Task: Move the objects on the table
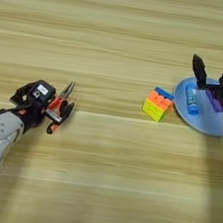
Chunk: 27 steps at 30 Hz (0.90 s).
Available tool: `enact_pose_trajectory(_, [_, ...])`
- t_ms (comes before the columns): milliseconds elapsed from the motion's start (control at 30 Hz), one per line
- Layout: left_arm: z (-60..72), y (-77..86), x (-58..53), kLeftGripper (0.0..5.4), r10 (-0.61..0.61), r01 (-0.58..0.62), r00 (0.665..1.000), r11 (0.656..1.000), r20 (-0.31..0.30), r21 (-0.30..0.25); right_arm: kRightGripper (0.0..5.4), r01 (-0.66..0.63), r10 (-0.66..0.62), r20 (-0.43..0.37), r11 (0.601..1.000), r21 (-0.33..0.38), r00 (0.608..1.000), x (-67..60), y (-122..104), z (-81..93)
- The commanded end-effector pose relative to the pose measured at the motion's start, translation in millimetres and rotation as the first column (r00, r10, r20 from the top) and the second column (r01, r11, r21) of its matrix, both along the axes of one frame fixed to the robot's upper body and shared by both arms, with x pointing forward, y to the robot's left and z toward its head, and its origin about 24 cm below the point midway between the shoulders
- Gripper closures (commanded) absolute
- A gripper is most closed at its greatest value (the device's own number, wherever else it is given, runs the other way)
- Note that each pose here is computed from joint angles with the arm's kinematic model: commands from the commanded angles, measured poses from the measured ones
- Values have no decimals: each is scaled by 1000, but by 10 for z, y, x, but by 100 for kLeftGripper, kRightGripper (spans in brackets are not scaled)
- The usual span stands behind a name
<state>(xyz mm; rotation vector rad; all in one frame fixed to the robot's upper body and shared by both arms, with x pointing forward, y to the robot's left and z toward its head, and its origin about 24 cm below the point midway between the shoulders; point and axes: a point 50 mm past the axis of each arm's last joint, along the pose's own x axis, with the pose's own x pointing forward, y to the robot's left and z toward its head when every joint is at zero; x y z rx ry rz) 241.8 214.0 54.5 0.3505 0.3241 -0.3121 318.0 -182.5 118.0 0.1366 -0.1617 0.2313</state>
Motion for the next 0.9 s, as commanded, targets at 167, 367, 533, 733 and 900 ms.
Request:
enact_pose_trajectory(167, [-130, 21, 1, 3, 21, -21, 999, 1000, -34, 6, 0, -5, 5, 10, 1000, -3, 1000, 6, 2, 31])
enact_pose_trajectory(367, [-98, 74, -49, 3, 42, -42, 999, 999, -34, 8, 0, -6, 6, 10, 1000, -2, 1000, 17, -7, 36])
enact_pose_trajectory(533, [-123, 95, -29, 3, 54, -53, 998, 998, -39, 14, 0, -10, 10, 14, 1000, -2, 1000, 19, 9, 49])
enact_pose_trajectory(733, [-145, 116, -32, 3, 63, -63, 997, 998, -48, 15, 0, -12, 12, 13, 1000, -1, 1000, 19, 14, 44])
enact_pose_trajectory(900, [-202, 117, -27, 3, 66, -66, 995, 998, -81, -4, 0, -10, 10, 13, 1000, 0, 1000, 21, 6, 50])
